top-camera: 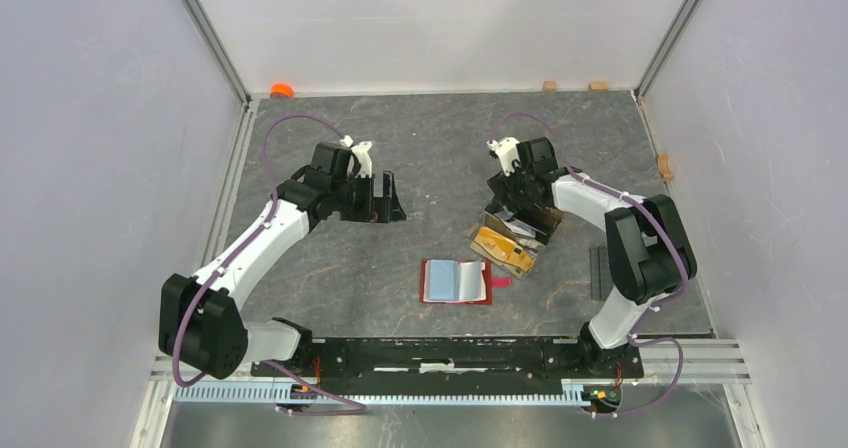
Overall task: Put the credit cards into the card holder
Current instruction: Pick up the credit card from the storage box.
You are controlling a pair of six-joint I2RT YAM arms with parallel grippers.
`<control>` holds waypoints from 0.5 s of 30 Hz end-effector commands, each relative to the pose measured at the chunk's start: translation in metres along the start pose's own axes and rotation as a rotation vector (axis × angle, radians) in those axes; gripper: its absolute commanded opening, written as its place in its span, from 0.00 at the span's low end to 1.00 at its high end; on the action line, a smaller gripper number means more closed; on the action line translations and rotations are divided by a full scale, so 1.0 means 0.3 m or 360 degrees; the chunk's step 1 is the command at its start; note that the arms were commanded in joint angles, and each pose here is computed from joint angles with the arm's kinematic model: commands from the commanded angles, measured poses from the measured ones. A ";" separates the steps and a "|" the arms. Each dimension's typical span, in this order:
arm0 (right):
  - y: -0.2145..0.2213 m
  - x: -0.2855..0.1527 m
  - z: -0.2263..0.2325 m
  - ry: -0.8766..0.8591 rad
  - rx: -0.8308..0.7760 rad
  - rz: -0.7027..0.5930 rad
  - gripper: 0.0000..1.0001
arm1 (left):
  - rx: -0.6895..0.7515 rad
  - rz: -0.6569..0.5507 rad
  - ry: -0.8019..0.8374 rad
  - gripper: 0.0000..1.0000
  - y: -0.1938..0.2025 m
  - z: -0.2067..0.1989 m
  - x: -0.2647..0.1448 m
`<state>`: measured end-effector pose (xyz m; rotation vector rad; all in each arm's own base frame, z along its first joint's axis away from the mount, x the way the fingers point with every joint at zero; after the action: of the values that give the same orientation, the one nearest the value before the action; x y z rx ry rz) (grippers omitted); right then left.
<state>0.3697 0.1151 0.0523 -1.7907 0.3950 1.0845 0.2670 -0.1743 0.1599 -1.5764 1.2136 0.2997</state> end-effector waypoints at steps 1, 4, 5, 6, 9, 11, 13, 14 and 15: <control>0.062 -0.050 0.084 -0.0197 0.0061 0.0068 0.81 | 0.0060 -0.0016 0.0034 1.00 -0.007 -0.005 -0.006; 0.071 -0.084 0.101 -0.0239 0.0082 0.0070 0.79 | 0.0060 -0.0012 0.0041 1.00 -0.005 -0.007 -0.005; 0.067 -0.093 0.101 -0.0240 0.0086 0.0066 0.78 | 0.0058 -0.0009 0.0043 1.00 -0.004 -0.008 -0.004; 0.062 -0.103 0.104 -0.0250 0.0088 0.0064 0.78 | 0.0058 -0.0009 0.0044 1.00 -0.005 -0.008 -0.004; 0.046 -0.121 0.107 -0.0269 0.0090 0.0056 0.76 | 0.0060 -0.0013 0.0042 1.00 -0.006 -0.008 -0.006; 0.041 -0.129 0.109 -0.0279 0.0095 0.0058 0.75 | 0.0060 -0.0015 0.0037 1.00 -0.006 -0.006 -0.006; 0.037 -0.138 0.115 -0.0302 0.0093 0.0048 0.73 | 0.0061 -0.0015 0.0037 1.00 -0.006 -0.006 -0.006; 0.034 -0.142 0.123 -0.0325 0.0088 0.0040 0.72 | 0.0061 -0.0015 0.0038 1.00 -0.007 -0.006 -0.005; 0.032 -0.145 0.128 -0.0340 0.0082 0.0033 0.70 | 0.0061 -0.0014 0.0038 1.00 -0.006 -0.007 -0.005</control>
<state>0.3373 0.1192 0.0672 -1.7014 0.3661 1.1679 0.2666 -0.1747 0.1599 -1.5769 1.2171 0.2980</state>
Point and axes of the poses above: each gripper's point midway between its finger pads, its own x axis out along the fingers, its own z axis along the line the jaws close on, y = z × x, the point moved 2 cm from there along -x, back along the fingers, and after that the axes turned 4 degrees about x, right-handed, at the moved point
